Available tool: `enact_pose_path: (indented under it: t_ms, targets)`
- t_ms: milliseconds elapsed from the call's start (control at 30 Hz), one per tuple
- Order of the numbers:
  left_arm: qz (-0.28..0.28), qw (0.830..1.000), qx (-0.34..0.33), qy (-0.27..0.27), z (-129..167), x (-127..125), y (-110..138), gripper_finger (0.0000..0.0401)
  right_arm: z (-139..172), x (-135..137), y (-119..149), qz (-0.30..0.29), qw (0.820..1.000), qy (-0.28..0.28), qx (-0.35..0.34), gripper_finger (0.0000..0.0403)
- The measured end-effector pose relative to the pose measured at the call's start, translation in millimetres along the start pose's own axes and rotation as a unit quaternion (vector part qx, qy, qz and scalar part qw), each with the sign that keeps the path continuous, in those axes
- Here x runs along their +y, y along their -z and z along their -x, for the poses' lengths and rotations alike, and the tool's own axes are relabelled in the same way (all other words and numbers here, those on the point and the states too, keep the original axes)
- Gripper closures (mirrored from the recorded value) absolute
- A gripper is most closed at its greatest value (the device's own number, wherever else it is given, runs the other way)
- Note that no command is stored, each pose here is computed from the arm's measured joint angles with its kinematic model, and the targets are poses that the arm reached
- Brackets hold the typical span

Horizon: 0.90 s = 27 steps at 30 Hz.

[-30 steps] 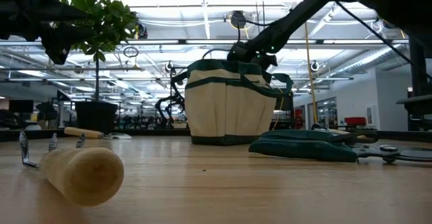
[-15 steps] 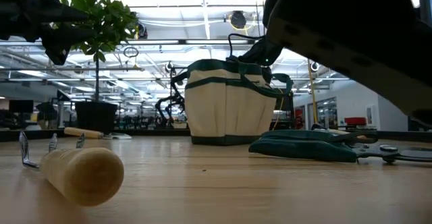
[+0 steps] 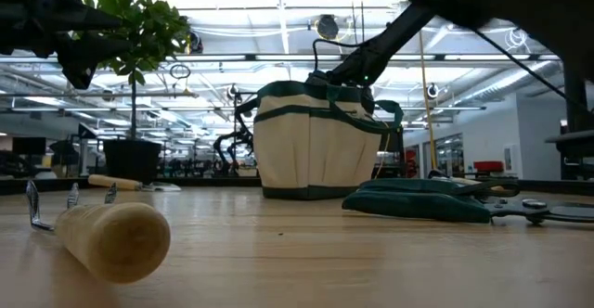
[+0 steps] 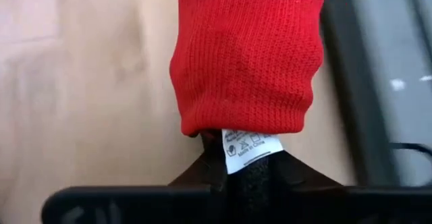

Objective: Pick & Place Garden tools in Gardening bag
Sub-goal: Put the red gloves into the light brown gardening bag

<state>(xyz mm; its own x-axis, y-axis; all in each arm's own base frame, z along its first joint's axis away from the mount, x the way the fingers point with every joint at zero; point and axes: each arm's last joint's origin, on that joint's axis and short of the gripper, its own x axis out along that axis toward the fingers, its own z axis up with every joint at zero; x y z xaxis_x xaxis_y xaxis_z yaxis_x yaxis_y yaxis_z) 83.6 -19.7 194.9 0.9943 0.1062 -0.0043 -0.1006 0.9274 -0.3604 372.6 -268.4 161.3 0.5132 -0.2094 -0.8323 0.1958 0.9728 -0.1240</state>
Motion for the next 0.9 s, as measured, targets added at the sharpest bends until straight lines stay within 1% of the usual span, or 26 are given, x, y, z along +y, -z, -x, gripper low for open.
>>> enact_pose_path:
  t_ms: [100,167,300,467,533,700,800,900]
  targets:
    - [0.0,1.0,0.0,0.0,0,0,0,0.021,17,-3,-10,0.002,0.999,0.015,-0.03,0.0373]
    - [0.0,1.0,0.0,0.0,0,0,0,0.021,33,-5,-19,0.007,0.998,0.035,-0.06,0.0373]
    - [-0.001,1.0,0.0,0.0,0,0,0,0.021,66,-5,-32,0.005,0.993,0.05,-0.103,0.0372]
    - [0.004,1.0,-0.008,0.004,0,-1,-2,0.021,120,0,-50,0.016,0.983,0.071,-0.17,0.0372]
    - [0.007,1.0,-0.013,0.006,0,-1,-3,0.021,141,6,-55,0.023,0.979,0.058,-0.195,0.0372]
    - [0.015,1.0,-0.018,0.008,0,-2,-4,0.021,191,27,-65,0.033,0.964,0.003,-0.265,0.0372]
    - [0.029,0.999,-0.028,0.013,0,-2,-6,0.021,211,46,-67,0.048,0.96,-0.023,-0.274,0.0372]
    - [0.036,0.998,-0.04,0.018,0,-3,-9,0.021,224,70,-67,0.065,0.961,-0.051,-0.266,0.0372]
